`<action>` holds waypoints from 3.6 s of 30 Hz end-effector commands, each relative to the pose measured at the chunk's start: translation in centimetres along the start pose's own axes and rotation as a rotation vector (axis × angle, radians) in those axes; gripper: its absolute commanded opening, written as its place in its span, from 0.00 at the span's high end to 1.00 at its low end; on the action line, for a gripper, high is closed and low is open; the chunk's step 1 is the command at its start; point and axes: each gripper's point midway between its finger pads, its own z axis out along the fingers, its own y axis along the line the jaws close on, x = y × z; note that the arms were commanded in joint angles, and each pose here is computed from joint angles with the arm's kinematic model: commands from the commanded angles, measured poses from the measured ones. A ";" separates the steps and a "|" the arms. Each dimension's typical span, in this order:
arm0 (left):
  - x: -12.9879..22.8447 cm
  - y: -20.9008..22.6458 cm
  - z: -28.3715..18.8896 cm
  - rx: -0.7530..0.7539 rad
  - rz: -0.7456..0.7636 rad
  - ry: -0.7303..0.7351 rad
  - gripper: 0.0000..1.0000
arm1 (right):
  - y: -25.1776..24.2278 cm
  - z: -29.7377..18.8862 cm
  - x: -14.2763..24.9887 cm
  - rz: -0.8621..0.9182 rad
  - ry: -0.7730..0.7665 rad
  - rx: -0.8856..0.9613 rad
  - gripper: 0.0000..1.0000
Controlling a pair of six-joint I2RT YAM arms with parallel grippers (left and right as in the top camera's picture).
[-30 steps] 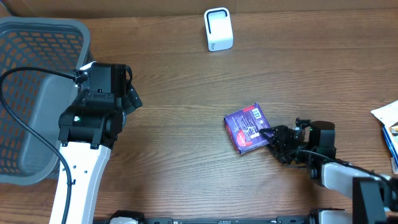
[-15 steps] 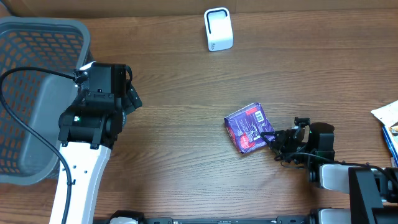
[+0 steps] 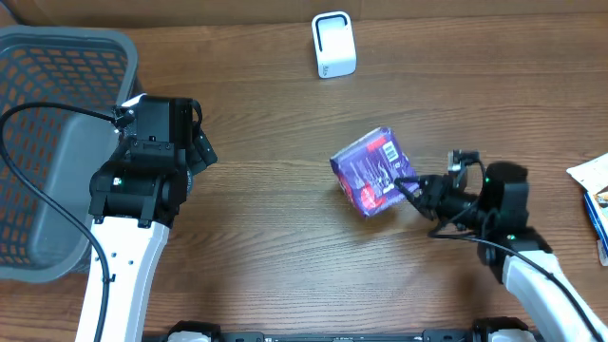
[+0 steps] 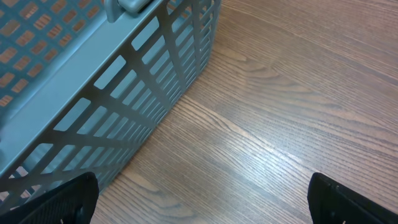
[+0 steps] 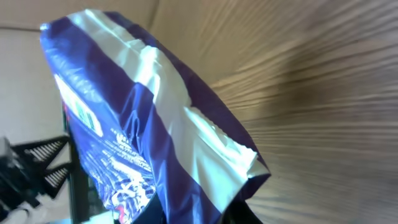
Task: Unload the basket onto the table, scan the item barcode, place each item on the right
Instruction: 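Lift the Carefree pack and carry it toward the white scanner, then hold the Carefree pack barcode against the scanner window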
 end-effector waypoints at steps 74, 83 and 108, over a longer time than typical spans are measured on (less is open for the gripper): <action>0.0 -0.2 -0.1 0.007 -0.010 -0.003 0.01 | 12.4 6.4 -24.6 -1.511 -0.981 1.224 0.96; 0.0 -0.2 -0.1 0.007 -0.010 -0.003 0.00 | 12.1 11.1 -24.6 -1.847 -0.981 1.281 0.96; 0.0 -0.2 -0.1 0.007 -0.010 -0.003 0.00 | 10.1 20.9 -22.5 -2.239 -0.719 1.233 0.96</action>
